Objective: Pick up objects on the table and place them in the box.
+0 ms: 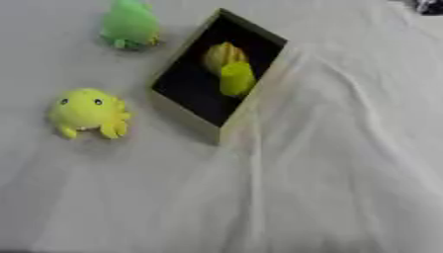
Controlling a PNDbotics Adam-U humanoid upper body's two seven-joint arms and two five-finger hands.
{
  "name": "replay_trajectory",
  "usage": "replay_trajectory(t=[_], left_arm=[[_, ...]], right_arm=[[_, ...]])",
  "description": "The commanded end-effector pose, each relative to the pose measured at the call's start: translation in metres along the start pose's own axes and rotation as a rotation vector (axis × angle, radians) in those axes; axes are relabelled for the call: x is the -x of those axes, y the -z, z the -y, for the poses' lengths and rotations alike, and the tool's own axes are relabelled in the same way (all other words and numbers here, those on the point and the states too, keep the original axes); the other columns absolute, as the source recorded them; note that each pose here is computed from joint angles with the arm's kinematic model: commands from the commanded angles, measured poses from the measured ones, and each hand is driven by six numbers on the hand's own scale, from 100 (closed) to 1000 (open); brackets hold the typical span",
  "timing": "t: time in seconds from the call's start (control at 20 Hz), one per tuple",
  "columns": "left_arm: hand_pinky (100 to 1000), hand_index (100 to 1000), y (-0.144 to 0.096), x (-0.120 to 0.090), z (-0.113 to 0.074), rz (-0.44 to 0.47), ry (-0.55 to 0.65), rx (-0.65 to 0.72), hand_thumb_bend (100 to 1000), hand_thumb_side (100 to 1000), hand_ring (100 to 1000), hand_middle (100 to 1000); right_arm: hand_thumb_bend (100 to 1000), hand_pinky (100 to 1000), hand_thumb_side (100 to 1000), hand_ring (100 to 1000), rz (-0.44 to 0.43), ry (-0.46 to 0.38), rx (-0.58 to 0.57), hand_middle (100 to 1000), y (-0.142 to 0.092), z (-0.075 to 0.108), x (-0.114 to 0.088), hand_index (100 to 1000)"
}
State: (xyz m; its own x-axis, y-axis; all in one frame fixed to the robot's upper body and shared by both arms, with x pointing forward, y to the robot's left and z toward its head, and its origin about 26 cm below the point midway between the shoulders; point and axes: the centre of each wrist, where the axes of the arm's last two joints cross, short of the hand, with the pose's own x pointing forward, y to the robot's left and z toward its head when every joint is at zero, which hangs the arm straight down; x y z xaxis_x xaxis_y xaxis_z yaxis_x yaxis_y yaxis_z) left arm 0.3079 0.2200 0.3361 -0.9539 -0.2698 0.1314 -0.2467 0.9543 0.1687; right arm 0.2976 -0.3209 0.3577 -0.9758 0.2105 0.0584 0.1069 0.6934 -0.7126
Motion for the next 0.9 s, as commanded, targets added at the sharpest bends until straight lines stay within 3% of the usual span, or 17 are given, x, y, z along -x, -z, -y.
replay_trajectory(t=[0.05, 0.25, 0.3, 0.55, 0.75, 0.9], left_arm=[[671, 823, 0.008, 0.001, -0.018, -0.008, 0.117, 0.021, 396, 531, 680, 664], [684, 842, 0.016, 0.018, -0.038, -0.099, 0.353, 0.176, 414, 565, 685, 670], [698, 859, 0.017, 0.024, -0.044, -0.131, 0.425, 0.241, 427, 612, 696, 681], [770, 901, 0.018, 0.045, -0.066, -0.300, 0.708, 0.688, 490, 738, 755, 742], [797, 924, 0.018, 0.049, -0.064, -0.360, 0.765, 0.995, 563, 694, 780, 774], [823, 924, 0.018, 0.053, -0.056, -0.389, 0.767, 1.127, 606, 668, 798, 782]], right_arm=[[100, 900, 384, 941, 0.080, 0.030, 0.124, 648, 0.004, 0.014, -0.022, 818], [100, 893, 379, 929, 0.106, 0.044, 0.224, 652, -0.011, 0.015, -0.021, 816], [100, 891, 374, 927, 0.109, 0.039, 0.233, 652, -0.015, 0.015, -0.020, 815], [100, 887, 372, 922, 0.122, 0.009, 0.237, 651, -0.027, 0.013, -0.018, 813], [100, 888, 373, 924, 0.131, -0.001, 0.238, 653, -0.031, 0.011, -0.018, 812], [100, 886, 371, 920, 0.136, -0.001, 0.239, 649, -0.032, 0.010, -0.017, 812]])
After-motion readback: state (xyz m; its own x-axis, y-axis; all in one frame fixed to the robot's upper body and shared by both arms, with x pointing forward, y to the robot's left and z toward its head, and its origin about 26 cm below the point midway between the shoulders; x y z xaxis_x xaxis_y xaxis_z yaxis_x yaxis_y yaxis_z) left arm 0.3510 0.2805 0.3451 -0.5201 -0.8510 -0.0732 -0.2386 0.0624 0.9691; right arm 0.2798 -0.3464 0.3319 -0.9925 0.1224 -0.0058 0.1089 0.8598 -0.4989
